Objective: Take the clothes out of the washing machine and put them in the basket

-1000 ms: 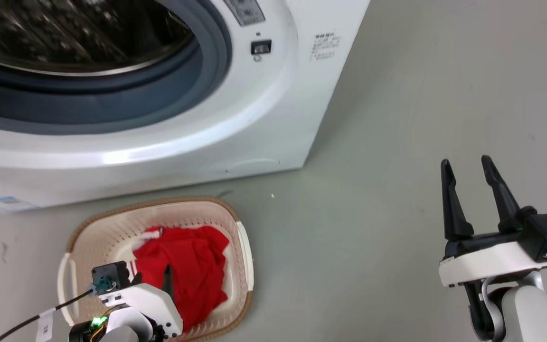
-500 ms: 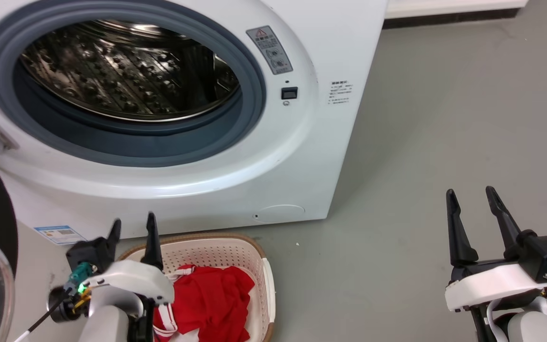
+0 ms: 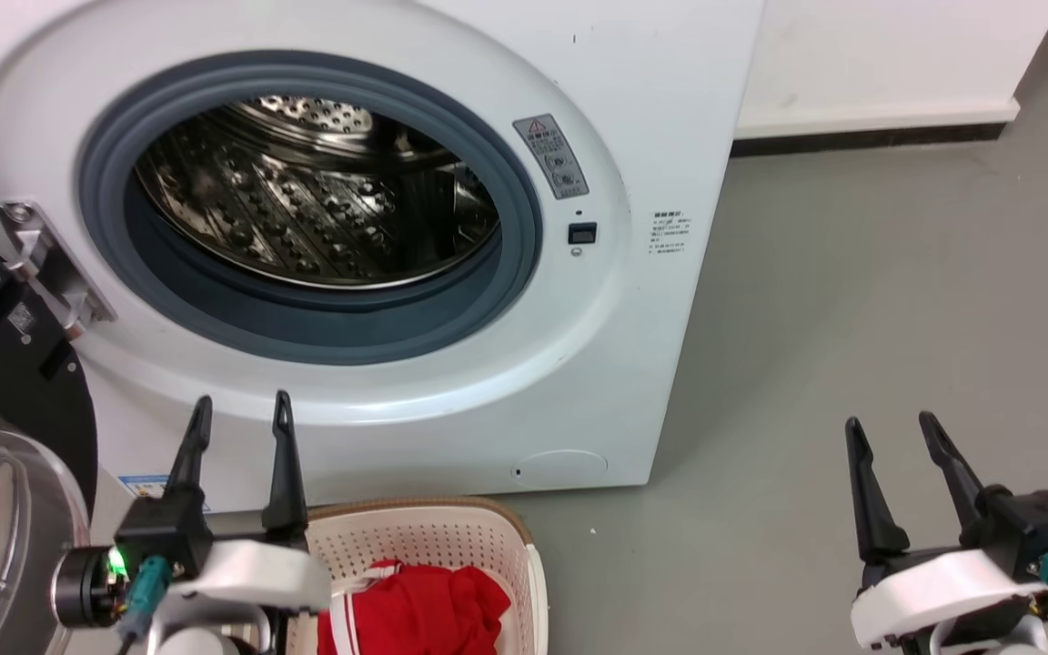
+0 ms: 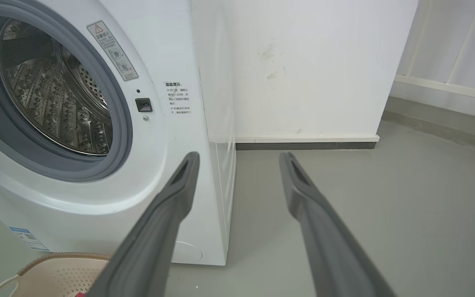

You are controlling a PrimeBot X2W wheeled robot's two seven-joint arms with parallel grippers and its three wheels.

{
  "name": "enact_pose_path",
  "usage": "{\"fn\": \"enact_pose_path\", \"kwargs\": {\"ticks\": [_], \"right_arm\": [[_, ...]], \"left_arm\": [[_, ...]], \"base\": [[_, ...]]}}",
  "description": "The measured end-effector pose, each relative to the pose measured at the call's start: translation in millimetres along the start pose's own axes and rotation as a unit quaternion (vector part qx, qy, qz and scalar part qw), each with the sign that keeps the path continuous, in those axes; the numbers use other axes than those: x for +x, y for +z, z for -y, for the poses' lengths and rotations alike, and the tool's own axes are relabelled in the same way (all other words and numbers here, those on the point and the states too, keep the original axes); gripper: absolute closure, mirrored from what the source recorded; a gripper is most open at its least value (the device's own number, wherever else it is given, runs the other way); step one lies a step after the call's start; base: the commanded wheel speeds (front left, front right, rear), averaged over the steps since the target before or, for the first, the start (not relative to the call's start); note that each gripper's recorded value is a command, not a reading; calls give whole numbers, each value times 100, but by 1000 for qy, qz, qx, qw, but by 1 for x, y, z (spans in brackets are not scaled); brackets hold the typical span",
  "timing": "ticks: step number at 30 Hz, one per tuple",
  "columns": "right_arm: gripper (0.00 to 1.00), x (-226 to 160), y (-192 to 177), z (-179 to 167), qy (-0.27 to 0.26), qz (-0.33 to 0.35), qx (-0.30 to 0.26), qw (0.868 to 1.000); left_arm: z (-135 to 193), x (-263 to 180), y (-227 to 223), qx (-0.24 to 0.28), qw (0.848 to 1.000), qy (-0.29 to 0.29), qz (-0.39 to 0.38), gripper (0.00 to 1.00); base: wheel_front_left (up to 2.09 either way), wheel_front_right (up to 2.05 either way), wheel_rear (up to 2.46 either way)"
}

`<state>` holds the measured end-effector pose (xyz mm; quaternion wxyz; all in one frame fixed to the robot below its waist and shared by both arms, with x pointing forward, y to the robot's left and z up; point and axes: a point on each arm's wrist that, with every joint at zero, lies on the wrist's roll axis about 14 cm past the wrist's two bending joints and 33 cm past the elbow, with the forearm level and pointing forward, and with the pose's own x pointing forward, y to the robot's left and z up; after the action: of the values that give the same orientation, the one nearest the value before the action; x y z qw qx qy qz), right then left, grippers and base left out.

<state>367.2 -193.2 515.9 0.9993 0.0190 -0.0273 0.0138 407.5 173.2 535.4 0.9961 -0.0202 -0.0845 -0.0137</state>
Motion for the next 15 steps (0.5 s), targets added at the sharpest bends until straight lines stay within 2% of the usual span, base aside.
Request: {"fn": "enact_pose_path", "kwargs": {"ticks": [6,15], "right_arm": [[0,-13,2,-7,10,-3,-4,1000],[0,-21,7,-14,20,0,-12,1000]], "left_arm": [[-4,-29,3,30,999,1,-12,0],[-13,-54,-8,25,998,14,-50,0]], "base": [[0,0,0],[0,0,0]]}}
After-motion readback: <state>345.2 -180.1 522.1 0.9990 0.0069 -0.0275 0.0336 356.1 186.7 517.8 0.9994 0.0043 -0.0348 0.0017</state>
